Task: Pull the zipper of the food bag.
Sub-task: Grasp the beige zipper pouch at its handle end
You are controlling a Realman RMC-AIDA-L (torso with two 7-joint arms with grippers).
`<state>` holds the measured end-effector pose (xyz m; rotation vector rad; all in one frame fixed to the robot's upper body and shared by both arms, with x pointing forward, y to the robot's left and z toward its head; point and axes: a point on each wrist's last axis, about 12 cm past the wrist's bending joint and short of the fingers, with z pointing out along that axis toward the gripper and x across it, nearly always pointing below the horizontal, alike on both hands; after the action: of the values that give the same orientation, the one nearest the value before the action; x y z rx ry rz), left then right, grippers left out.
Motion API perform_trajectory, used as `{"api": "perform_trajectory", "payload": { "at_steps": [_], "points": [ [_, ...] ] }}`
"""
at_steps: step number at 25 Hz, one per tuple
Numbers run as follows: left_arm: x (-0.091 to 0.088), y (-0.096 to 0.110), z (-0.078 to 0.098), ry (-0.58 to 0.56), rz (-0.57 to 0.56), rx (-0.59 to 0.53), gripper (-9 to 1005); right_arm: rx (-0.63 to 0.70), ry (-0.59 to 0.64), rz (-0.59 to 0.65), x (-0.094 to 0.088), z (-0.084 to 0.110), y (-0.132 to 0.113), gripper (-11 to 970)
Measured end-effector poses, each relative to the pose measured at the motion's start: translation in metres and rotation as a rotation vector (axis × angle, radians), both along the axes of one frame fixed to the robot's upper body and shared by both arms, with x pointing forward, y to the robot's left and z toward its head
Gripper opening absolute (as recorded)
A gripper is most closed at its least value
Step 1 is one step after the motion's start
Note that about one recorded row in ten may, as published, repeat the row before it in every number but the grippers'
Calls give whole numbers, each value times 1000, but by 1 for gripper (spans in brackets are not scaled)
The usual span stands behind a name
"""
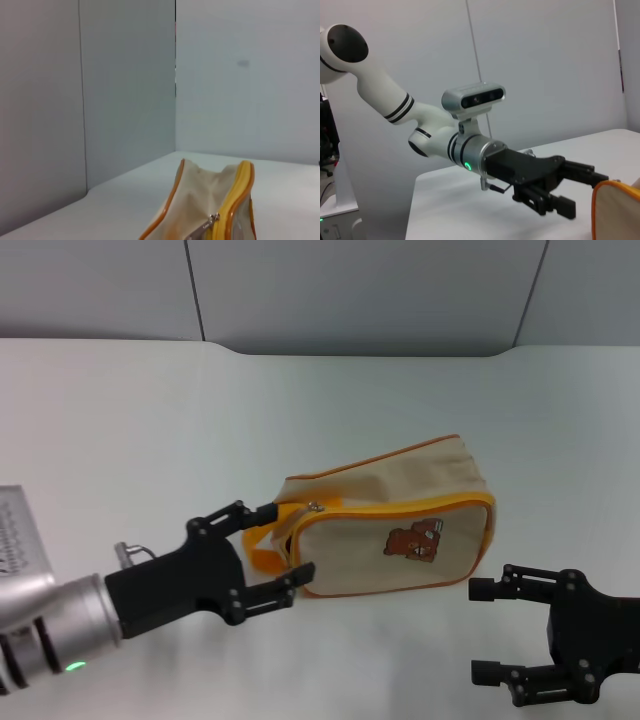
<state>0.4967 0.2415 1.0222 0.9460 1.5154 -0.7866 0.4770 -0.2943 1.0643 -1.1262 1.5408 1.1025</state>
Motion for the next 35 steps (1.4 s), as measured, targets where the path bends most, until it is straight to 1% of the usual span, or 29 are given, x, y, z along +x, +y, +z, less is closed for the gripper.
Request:
{"api": "perform_trajectory", "payload": {
  "at_steps": [3,5,8,13,18,27,32,34,35],
  "points": [
    [2,-4,-2,2,2,13,815,0,0,-2,0,0,0,816],
    [7,-8,-4,8,11,40,815,0,0,-2,0,0,0,815],
    [11,-11,-5,7,17,61,757,4,-3,-10,0,0,-1,814],
    [16,-14,-6,0,11,91,535,5,-5,-13,1,1,-1,813],
    [16,-14,-5,-7,2,97,336,9,-9,-23,1,1,-2,811],
    [17,-17,-3,-18,-32,107,254,16,-17,-31,3,3,-1,809],
    [15,-19,0,-52,-57,90,208,21,-19,-38,4,3,-2,807],
    [16,-17,3,-63,-66,79,190,26,-22,-43,4,4,-2,807],
    [16,-12,6,-73,-70,70,181,31,-27,-50,5,4,-3,806]
  ]
}}
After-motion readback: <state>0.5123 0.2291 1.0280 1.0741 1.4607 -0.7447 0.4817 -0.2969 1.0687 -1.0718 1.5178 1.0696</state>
